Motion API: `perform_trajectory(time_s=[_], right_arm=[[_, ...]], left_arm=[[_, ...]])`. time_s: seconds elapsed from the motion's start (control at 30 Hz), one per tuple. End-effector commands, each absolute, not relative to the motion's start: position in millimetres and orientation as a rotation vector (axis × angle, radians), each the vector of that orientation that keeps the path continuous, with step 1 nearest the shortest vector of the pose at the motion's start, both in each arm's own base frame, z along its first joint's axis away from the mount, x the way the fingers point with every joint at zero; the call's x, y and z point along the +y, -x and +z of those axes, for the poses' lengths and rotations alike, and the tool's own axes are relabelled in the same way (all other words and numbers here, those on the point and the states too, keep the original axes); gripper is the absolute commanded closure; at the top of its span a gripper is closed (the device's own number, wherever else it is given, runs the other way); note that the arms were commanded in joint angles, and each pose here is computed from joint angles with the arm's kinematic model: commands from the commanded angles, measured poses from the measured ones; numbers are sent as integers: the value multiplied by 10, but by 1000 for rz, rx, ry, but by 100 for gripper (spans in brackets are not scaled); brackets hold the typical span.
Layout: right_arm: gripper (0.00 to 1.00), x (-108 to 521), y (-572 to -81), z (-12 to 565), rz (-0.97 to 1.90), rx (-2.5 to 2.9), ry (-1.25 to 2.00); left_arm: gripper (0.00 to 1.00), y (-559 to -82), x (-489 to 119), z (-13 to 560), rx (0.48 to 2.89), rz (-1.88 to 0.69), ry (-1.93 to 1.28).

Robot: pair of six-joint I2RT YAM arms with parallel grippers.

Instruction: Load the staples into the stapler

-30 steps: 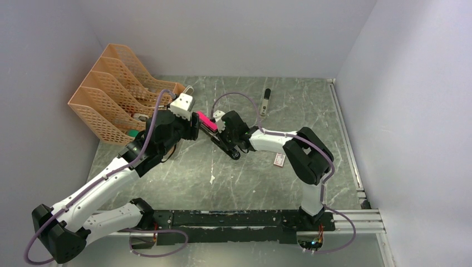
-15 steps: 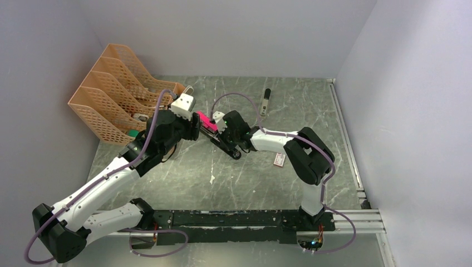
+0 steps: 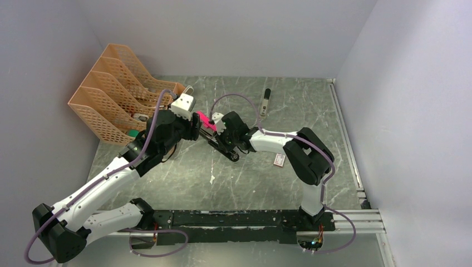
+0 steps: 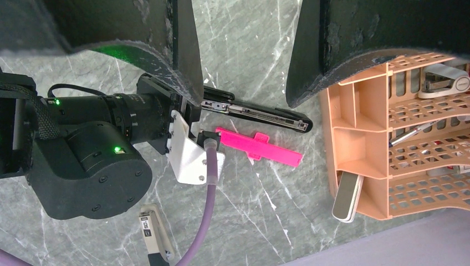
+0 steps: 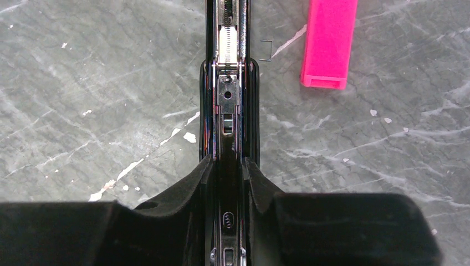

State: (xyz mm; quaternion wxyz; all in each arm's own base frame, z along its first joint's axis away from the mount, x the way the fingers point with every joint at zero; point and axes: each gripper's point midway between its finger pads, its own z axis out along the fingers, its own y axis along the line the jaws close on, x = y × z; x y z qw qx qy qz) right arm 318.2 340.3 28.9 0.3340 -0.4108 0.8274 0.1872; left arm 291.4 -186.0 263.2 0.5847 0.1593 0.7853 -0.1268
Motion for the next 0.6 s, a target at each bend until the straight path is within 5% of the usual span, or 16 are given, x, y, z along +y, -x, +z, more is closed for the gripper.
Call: perform_trajectory(time_s=[0.0,0.3,0.57], right_arm=[[73,3534,-3182,465,561,2105,1037],[52,3331,-3304,1215,569,1967,840],[38,2120,-4056,1649,174,1942,134]], left_arm=[[39,-2913,-1873,2643,1835,-311,-369],[38,-2900,-1819,2710,1810,-307,-340],[38,-2878,-1756,2779,1785,-307,-304]])
